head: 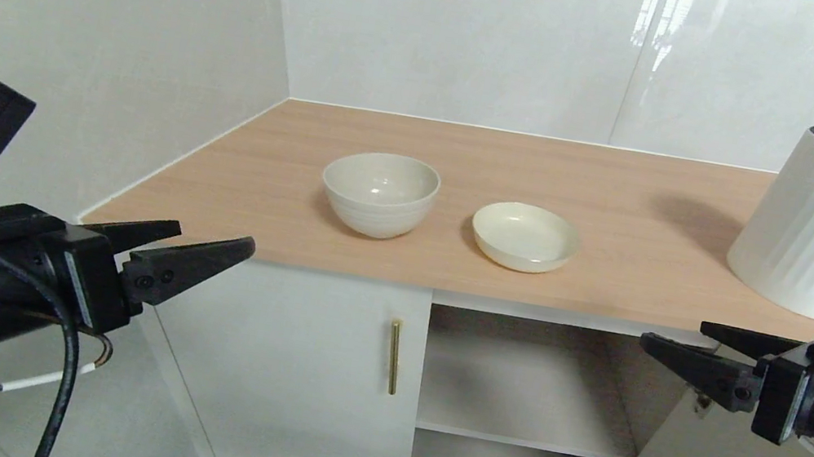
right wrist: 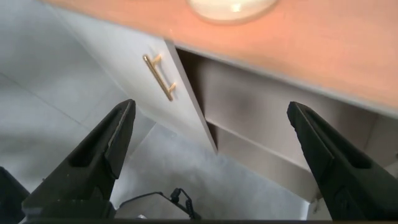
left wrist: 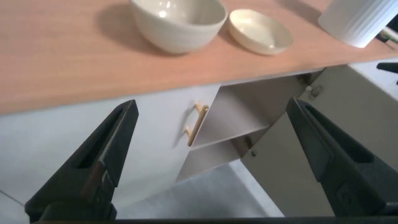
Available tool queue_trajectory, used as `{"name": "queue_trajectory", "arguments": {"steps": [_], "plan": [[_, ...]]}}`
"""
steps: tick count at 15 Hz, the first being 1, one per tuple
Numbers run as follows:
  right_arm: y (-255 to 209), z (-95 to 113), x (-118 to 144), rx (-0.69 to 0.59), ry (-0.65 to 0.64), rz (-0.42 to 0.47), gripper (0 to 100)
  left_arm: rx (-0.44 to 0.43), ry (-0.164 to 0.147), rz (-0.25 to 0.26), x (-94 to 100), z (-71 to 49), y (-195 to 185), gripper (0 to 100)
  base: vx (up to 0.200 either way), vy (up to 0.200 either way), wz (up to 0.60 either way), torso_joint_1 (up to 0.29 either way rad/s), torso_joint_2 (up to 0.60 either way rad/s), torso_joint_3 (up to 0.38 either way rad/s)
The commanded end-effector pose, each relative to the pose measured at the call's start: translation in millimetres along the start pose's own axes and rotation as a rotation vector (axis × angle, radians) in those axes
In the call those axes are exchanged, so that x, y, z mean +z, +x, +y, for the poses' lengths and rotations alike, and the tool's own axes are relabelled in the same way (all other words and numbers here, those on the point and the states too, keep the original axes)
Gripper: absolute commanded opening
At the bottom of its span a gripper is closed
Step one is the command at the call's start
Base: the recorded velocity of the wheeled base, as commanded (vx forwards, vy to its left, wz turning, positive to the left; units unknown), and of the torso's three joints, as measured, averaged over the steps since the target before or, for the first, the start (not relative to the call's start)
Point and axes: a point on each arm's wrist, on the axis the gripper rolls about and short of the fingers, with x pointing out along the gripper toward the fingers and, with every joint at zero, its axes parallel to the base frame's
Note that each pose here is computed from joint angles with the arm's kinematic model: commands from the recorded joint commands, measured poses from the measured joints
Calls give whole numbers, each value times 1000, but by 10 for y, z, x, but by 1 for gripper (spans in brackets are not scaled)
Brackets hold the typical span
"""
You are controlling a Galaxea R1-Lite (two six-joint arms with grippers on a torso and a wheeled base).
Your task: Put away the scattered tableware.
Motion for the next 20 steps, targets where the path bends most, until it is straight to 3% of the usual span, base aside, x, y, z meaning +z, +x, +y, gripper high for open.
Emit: {"name": "queue_trajectory", "arguments": {"steps": [1,6,9,12,13,15,17,18,20], "plan": [[5,0,-2,0,0,1,100,2,-3,8,-13,7,18,100,0,0,0,193,-481,-290],[59,-16,-22,-5,4,19,100,3,-1,5,-7,5,14,100,0,0,0,205,-492,-289],[173,-28,146,-19,3,-8,100,5,0,-13,75,-10,39,100,0,0,0,225,-509,-290],[522,-110,226,-75,16,50,100,50,-23,105,203,-4,125,100,0,0,0,105,-233,-136],[788,-187,241,-155,30,116,100,92,-44,187,304,43,243,100,0,0,0,32,-71,-46],[928,-226,258,-216,41,137,100,110,-53,215,363,71,346,100,0,0,0,0,0,0],[1146,-213,280,-326,130,118,100,248,-152,221,476,243,826,100,0,0,0,0,0,0],[1167,-219,275,-354,127,116,100,339,-178,238,448,313,1002,100,0,0,0,0,0,0],[1197,-179,259,-392,119,111,100,469,-172,295,274,354,1342,100,0,0,0,0,0,0]]}}
